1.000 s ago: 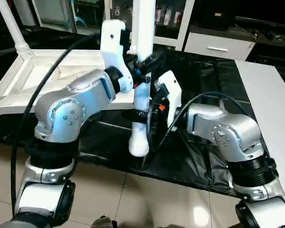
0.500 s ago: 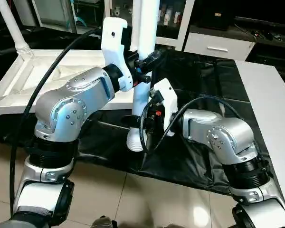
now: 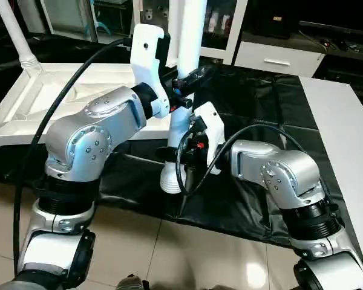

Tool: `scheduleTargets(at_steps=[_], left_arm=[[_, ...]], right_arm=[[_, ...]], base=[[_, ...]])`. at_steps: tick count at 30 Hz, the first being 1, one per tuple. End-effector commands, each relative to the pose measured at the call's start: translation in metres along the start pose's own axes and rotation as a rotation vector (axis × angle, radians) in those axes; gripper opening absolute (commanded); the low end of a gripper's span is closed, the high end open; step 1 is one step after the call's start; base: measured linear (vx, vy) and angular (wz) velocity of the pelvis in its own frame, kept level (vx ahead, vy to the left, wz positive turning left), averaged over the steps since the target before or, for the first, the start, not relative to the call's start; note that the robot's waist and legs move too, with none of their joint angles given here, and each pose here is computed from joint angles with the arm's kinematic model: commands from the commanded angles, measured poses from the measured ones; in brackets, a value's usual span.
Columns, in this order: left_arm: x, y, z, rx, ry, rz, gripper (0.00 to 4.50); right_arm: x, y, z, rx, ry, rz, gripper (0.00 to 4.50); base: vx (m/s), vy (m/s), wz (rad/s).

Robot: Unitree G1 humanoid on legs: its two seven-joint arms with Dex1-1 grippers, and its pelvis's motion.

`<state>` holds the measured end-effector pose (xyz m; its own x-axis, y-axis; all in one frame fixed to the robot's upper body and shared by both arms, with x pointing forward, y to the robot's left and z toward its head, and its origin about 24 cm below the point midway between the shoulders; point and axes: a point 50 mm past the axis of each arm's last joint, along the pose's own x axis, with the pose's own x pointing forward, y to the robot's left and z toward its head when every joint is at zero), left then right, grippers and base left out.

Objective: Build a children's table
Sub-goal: Pick table leg

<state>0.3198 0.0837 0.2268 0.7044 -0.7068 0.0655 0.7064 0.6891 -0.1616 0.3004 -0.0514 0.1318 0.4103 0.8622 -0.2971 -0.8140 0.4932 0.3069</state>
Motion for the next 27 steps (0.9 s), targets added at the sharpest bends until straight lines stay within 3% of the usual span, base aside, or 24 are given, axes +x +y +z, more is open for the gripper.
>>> scheduleTargets(at_steps=[1, 6, 7, 8, 14, 22, 27], left_arm=[[0.0000, -0.0052, 0.0024, 0.002, -0.011, -0.031, 1.72], [-0.0001, -0.0043, 0.0023, 0.007, -0.011, -0.029, 1.72], [-0.0001, -0.0044, 0.0022, 0.007, -0.010, -0.029, 1.72], [-0.0004, -0.0048, 0.0019, 0.011, -0.008, -0.032, 1.72], [-0.0010, -0.0059, 0.0004, 0.027, 0.002, -0.043, 1.72], [-0.0013, -0.0060, 0.0001, 0.042, 0.007, -0.049, 1.72], [-0.0010, -0.0066, 0.0013, 0.029, -0.002, -0.052, 1.72]], right_arm=[[-0.0003, -0.0028, 0.0028, -0.009, -0.006, -0.013, 1.84], [0.0004, -0.0054, 0.0045, -0.037, -0.022, -0.041, 1.84], [0.0004, -0.0058, 0.0045, -0.037, -0.023, -0.044, 2.40], [0.0005, -0.0065, 0.0043, -0.033, -0.023, -0.048, 2.54], [0.0012, -0.0067, 0.0035, -0.040, -0.010, -0.051, 2.84], [0.0012, -0.0068, 0.0037, -0.042, -0.015, -0.042, 2.84], [0.0010, -0.0061, 0.0040, -0.036, -0.024, -0.030, 2.40]], base=[[0.000, 0.000, 0.00], [0.000, 0.000, 0.00], [0.000, 0.000, 0.00], [0.000, 0.000, 0.00], [0.000, 0.000, 0.00], [0.000, 0.000, 0.00], [0.000, 0.000, 0.00]])
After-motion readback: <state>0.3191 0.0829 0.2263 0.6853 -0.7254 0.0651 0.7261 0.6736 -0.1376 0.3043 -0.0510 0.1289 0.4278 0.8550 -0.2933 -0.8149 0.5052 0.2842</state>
